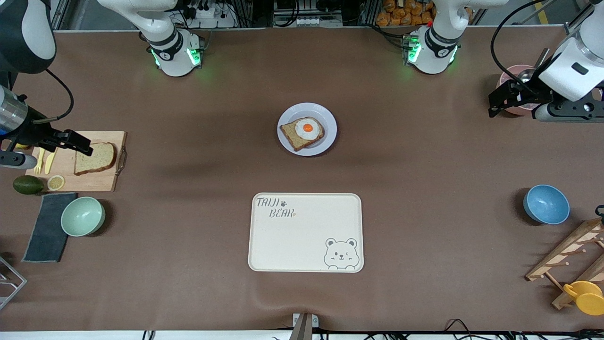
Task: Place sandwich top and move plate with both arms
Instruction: 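Move the right gripper down over the bread slice on the cutting board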
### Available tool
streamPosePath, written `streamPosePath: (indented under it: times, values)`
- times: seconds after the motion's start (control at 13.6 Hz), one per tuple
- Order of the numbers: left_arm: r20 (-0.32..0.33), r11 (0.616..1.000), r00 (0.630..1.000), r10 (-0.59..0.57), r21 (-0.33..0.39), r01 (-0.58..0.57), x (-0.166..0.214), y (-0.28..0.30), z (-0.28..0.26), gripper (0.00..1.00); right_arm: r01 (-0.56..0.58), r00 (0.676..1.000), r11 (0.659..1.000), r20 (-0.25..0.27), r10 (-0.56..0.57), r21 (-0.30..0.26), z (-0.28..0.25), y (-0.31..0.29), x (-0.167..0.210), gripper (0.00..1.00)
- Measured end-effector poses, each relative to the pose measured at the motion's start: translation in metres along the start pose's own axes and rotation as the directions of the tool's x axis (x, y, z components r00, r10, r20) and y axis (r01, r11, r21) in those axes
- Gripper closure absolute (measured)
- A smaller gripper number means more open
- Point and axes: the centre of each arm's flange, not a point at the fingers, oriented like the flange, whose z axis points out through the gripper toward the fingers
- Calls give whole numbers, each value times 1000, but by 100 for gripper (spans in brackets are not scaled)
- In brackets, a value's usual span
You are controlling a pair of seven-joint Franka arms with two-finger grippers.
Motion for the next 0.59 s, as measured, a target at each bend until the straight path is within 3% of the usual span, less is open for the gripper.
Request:
streamPosePath:
  times: [0.59]
  values:
    - [1, 1000, 1000, 1, 1, -1, 3, 1, -1, 0, 0, 1000, 1000, 3, 0, 0, 1, 8, 0, 0]
